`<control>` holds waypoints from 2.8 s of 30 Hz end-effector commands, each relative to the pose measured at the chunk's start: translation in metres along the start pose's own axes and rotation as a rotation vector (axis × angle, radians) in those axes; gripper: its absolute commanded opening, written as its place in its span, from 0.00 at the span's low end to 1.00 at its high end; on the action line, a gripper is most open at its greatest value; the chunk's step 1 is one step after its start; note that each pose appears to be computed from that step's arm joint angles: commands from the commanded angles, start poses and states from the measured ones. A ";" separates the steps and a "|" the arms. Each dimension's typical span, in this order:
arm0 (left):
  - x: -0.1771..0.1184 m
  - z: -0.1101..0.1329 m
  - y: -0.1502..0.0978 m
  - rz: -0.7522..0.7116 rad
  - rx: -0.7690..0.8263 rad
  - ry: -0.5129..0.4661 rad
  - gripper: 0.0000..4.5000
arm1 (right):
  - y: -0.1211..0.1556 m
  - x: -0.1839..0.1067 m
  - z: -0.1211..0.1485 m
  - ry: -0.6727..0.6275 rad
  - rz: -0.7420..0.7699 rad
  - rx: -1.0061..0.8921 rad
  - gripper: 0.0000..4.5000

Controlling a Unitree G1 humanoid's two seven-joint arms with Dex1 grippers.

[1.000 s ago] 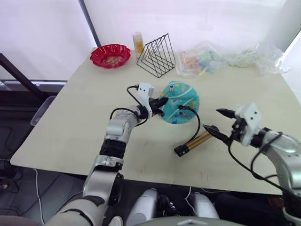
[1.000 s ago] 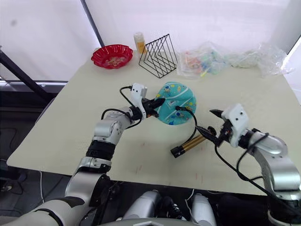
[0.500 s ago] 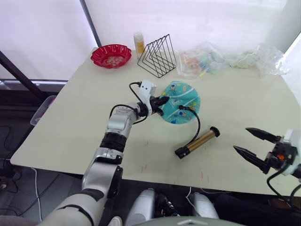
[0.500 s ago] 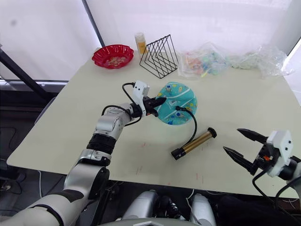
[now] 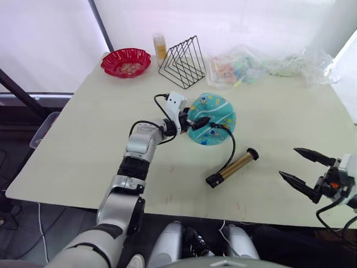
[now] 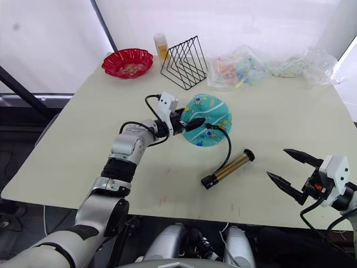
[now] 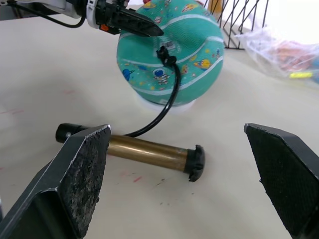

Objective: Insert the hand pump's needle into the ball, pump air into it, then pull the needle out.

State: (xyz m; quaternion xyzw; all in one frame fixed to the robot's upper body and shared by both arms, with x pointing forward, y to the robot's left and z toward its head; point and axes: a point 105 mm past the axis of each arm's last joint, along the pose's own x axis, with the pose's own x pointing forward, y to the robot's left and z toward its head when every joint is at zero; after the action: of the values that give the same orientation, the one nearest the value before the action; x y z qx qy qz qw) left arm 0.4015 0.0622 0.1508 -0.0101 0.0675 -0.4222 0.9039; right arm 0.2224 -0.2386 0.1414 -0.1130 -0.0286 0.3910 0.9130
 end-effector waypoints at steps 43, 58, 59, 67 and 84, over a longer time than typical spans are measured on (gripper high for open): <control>-0.201 -0.041 -0.026 -0.229 0.110 0.196 1.00 | -0.015 -0.025 -0.015 -0.010 0.106 -0.004 1.00; -0.125 -0.055 -0.088 -0.396 0.182 0.252 1.00 | 0.017 -0.037 -0.014 0.031 0.104 -0.004 1.00; -0.119 -0.056 -0.093 -0.408 0.189 0.254 1.00 | 0.019 -0.036 -0.013 0.030 0.110 -0.005 1.00; -0.085 -0.068 -0.119 -0.429 0.216 0.296 1.00 | 0.028 -0.031 -0.008 0.018 0.138 -0.016 1.00; 0.000 -0.082 -0.153 -0.261 0.295 0.377 1.00 | 0.046 -0.015 -0.011 -0.004 0.130 -0.042 1.00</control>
State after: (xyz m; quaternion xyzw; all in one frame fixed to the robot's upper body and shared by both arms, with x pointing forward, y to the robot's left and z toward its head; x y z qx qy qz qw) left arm 0.2746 -0.0243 0.0798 0.1874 0.1813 -0.5374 0.8020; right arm 0.1818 -0.2231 0.1140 -0.1206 -0.0144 0.4494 0.8850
